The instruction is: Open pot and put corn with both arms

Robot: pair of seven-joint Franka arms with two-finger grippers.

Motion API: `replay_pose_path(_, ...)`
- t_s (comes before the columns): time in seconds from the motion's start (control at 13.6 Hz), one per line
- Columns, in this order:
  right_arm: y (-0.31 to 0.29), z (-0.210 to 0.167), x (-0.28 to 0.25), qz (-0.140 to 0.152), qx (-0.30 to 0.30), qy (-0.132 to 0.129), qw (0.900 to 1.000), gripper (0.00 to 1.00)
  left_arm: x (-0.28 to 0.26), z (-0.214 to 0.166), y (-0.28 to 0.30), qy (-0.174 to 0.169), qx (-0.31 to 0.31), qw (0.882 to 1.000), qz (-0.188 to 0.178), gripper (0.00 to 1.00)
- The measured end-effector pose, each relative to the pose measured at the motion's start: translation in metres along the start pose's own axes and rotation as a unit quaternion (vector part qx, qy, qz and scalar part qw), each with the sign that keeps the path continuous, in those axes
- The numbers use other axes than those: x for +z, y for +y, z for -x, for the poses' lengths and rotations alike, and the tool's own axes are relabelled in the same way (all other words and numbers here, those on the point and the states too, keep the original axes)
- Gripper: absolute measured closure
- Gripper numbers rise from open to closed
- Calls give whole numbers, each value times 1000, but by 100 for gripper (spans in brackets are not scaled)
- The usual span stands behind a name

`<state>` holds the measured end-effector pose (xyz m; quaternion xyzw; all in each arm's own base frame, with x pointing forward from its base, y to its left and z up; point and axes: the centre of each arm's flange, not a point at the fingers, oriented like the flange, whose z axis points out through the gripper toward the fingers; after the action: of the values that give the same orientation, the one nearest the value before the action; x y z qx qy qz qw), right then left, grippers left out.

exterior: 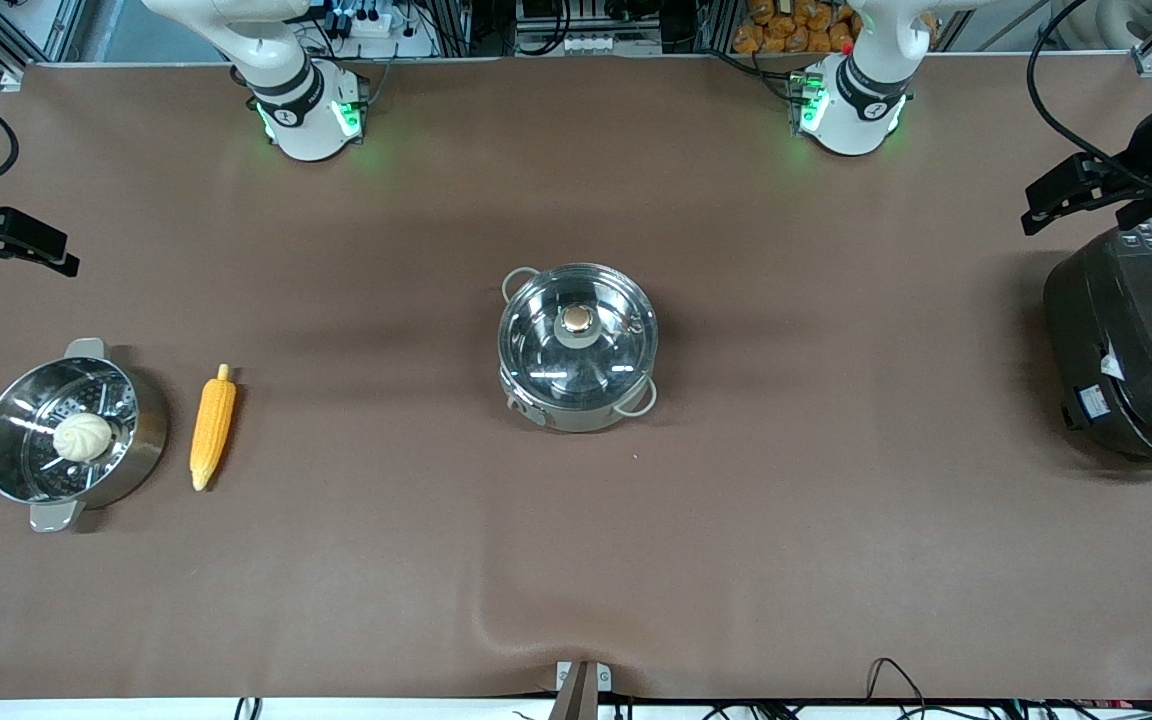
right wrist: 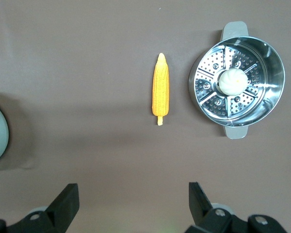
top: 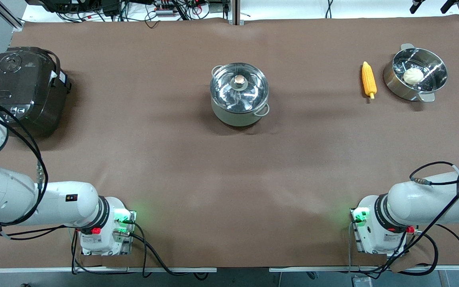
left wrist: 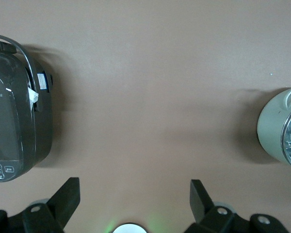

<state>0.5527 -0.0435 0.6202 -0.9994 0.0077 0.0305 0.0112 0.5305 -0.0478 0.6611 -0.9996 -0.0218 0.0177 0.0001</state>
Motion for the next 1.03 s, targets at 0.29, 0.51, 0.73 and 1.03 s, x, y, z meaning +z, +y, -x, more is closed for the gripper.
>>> replay_pose_path(0.29,0,0,0,0,0,0,1000,0,0,0,0,0,0,1000,0,0)
replay_pose_path(0.51,-1,0,0,0,-1,0,1000,0,4,-1,2,-4,2,1000,0,0)
replay_pose_path(0.73,-5,-2,3,0,-5,-3,1000,0,18,-3,35,-18,17,1000,-2,0)
replay_pose_path(1.03,-8,-11,19,-11,-5,-17,1000,0,67,-3,163,-36,3,999,-3,0)
